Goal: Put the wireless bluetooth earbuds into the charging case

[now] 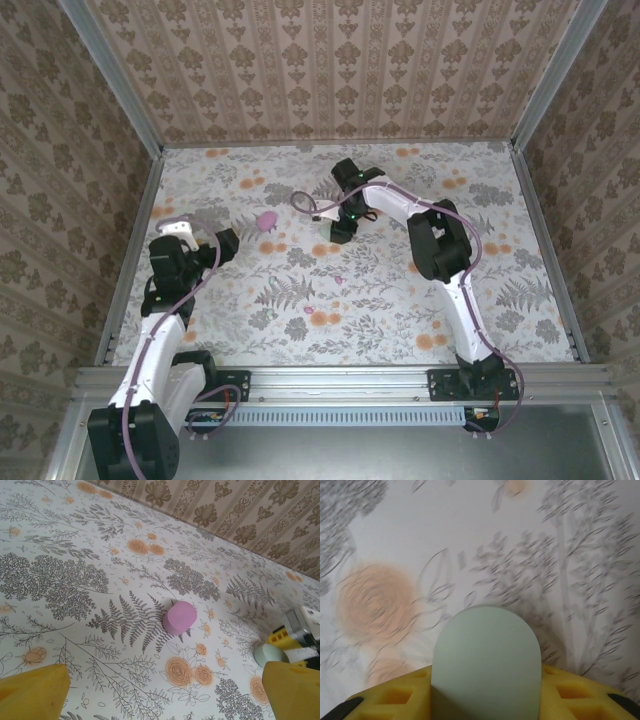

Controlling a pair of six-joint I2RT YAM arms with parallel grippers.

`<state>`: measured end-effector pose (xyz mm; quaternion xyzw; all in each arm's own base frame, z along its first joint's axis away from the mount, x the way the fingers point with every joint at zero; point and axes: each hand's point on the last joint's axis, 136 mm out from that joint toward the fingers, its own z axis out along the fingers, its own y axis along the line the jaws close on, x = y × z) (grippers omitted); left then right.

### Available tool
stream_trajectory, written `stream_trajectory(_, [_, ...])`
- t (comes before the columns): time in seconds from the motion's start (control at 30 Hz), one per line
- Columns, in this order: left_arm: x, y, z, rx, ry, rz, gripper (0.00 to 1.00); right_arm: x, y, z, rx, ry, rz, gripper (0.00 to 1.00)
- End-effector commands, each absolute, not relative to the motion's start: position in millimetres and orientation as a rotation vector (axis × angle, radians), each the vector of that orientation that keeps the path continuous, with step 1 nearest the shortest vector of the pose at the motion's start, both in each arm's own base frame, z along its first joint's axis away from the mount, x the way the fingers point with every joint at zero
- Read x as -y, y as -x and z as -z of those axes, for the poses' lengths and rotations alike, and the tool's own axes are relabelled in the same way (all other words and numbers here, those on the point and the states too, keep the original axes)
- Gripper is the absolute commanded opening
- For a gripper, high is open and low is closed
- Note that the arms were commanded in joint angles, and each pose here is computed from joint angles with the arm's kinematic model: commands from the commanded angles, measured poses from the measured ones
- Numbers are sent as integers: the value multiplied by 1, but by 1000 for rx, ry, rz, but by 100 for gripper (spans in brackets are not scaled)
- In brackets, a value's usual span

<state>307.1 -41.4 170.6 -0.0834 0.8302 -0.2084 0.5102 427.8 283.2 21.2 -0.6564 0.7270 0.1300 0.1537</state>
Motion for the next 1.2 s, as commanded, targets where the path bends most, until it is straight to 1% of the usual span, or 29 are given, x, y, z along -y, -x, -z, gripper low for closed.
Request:
stream_trajectory(0.0, [39, -305, -169, -1996, 229, 504, 100, -277, -408, -24, -2026, 1974, -383, 45])
stream_trajectory(0.2, [40, -301, -172, -1990, 224, 510, 100, -277, -409, -25, -1984, 1961, -388, 45])
stream_trajectory(0.23, [39, -301, -171, -1987, 225, 507, 100, -276, -409, -24, -1981, 1968, -386, 47])
stream_trajectory(0.3, [38, -299, -170, -1981, 225, 498, 100, -274, -410, -20, -1971, 1974, -371, 52])
stream_trajectory(0.37, [37, -299, -171, -1978, 225, 491, 100, -273, -411, -18, -1969, 1973, -363, 53])
stream_trajectory(0.53, [38, -298, -173, -1977, 221, 491, 100, -272, -413, -16, -1965, 1965, -348, 61])
stream_trajectory(0.77, [40, -297, -176, -1971, 210, 507, 100, -268, -421, -19, -1973, 1911, -302, 62])
stream_trajectory(0.83, [42, -297, -177, -1970, 201, 520, 100, -267, -419, -21, -1970, 1901, -312, 58])
stream_trajectory(0.93, [47, -297, -181, -1961, 184, 552, 100, -269, -416, -28, -1960, 1883, -347, 48])
stream_trajectory(1.0, [51, -298, -183, -1962, 181, 585, 99, -272, -417, -35, -1951, 1849, -353, 43])
stream_trajectory(1.1, [60, -299, -187, -1980, 171, 651, 94, -278, -419, -55, -1918, 1777, -372, 39])
stream_trajectory(1.17, [70, -302, -192, -1989, 156, 705, 91, -284, -420, -78, -1874, 1716, -383, 37])
